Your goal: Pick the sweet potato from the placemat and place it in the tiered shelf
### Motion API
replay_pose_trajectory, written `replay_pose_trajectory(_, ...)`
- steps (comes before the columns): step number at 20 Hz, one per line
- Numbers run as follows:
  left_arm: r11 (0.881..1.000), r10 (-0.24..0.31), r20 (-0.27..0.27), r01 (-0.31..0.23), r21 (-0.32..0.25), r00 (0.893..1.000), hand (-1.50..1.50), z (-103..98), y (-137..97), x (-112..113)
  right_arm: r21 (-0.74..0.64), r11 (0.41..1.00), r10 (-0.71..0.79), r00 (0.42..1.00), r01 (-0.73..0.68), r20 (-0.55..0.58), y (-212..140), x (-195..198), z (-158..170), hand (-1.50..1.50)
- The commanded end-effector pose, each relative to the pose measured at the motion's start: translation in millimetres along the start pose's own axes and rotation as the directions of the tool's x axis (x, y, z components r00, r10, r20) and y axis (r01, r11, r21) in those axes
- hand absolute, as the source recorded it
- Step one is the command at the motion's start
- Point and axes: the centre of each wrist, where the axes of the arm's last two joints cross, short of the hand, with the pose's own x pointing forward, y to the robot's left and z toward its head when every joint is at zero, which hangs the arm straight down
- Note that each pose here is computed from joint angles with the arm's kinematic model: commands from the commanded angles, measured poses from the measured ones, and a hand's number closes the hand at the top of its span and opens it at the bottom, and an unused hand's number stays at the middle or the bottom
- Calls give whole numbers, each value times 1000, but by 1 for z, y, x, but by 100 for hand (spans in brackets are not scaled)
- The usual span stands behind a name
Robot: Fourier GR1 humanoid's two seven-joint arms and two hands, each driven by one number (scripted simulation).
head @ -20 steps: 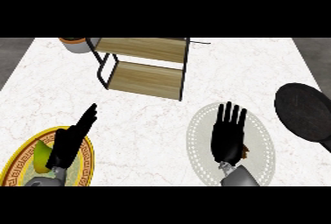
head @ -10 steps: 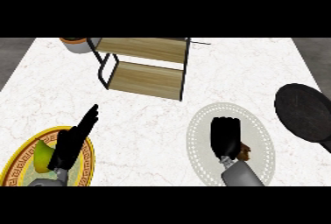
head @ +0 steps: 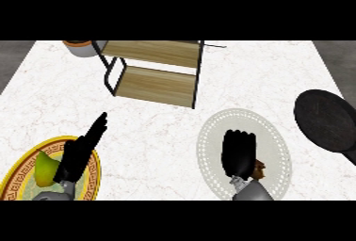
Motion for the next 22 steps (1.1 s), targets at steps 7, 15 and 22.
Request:
replay_pose_trajectory(7, 1000, -7, -8, 6, -24, 1000, 0, 1, -22, -2, 141, 848, -472, 850, 510, -235, -83, 24, 57, 150)
replay_pose_trajectory(15, 1000, 8, -22, -9, -22, 1000, 0, 2, -13, -11, -200, 781, -623, 761, 592, -181, -160, 13, 72, 150)
replay_pose_trajectory(22, 1000, -1, -9, 1, -25, 1000, 0, -3, 1, 5, -399, 658, -725, 679, 638, -111, -223, 5, 48, 150)
